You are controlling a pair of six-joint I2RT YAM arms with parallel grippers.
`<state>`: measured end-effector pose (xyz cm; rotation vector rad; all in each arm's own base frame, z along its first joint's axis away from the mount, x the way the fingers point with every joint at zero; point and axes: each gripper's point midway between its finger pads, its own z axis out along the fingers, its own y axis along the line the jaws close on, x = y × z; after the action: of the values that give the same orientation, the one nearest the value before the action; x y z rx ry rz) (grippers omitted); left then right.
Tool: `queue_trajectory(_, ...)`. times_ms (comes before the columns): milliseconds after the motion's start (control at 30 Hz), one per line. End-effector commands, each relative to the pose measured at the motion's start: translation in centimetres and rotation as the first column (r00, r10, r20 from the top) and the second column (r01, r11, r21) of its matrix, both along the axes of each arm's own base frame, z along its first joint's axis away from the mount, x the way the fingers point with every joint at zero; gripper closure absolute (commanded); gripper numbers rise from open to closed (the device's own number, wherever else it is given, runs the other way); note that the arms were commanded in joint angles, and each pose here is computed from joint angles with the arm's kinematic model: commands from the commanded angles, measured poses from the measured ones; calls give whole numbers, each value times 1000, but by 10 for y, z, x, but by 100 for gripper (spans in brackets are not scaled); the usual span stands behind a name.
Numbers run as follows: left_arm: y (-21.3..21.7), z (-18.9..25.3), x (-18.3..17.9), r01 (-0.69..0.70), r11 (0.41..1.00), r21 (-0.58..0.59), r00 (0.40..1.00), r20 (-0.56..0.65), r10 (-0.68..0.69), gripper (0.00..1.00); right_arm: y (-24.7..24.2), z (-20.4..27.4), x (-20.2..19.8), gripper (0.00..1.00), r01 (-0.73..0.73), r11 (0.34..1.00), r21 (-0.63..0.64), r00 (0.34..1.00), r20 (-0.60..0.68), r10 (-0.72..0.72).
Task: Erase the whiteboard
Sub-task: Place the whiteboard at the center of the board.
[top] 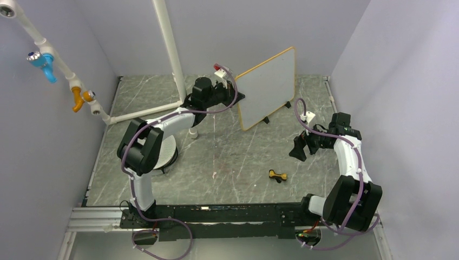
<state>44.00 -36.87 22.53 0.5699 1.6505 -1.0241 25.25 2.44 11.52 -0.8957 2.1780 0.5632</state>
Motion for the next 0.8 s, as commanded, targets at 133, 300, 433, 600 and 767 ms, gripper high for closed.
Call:
queue_trajectory(133, 6, 58, 3, -28, 996, -87, 988, 149, 41, 71, 6, 9, 1, 0, -35, 999, 34, 999, 38, 33)
queue_trajectory(300, 17, 63, 0, -74, 994, -80, 982, 165, 87, 59, 7, 9, 0, 0, -37, 999, 36, 999, 40, 36)
queue_trajectory(433, 23, 66, -2, -93, 994, -65, 980, 172, 103, 56, 7, 10, 0, 0, -38, 999, 34, 998, 45, 36)
queue_trajectory(600, 25, 62, -4, -94, 994, -48, 981, 165, 100, 55, 7, 11, 0, 0, -37, 999, 31, 998, 49, 36)
queue_trajectory(767, 30, 63, -8, -105, 994, -37, 979, 172, 110, 44, 5, 12, 1, 0, -29, 999, 27, 998, 54, 27)
